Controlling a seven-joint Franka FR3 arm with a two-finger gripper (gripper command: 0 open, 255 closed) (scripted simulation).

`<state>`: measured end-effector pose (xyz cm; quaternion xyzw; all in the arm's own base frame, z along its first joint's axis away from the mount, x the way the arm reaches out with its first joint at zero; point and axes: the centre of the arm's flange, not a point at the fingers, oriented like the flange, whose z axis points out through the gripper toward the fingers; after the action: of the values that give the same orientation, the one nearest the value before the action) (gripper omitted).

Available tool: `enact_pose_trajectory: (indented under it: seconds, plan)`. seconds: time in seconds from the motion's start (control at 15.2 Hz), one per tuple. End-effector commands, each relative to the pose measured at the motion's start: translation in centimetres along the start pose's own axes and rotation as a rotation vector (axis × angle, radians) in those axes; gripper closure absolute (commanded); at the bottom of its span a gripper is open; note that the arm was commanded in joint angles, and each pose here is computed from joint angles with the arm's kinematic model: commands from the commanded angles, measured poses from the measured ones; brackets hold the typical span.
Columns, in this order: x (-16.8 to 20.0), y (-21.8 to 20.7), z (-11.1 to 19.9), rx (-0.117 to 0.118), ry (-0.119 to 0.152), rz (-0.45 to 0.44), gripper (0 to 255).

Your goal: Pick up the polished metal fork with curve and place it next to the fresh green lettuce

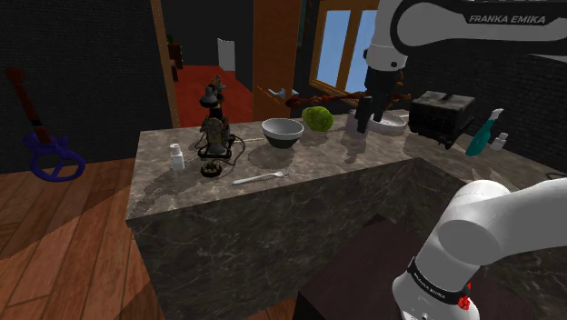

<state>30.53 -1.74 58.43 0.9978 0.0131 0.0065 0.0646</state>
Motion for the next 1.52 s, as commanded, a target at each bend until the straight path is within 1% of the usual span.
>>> enact_pose_trajectory:
  seconds: [0.0, 0.33, 0.73, 1.06, 1.45]
  plan:
    - [0.0, 0.0, 0.0, 0.000, 0.000, 0.000, 0]
    - [5.3, 0.0, 3.8, 0.016, 0.004, -0.178, 0]
    - [11.6, -1.4, 8.4, 0.035, 0.009, -0.392, 0]
    - [16.5, -3.6, 12.2, 0.051, 0.013, -0.571, 0]
    - [21.7, -7.4, 16.6, 0.071, 0.017, -0.785, 0]
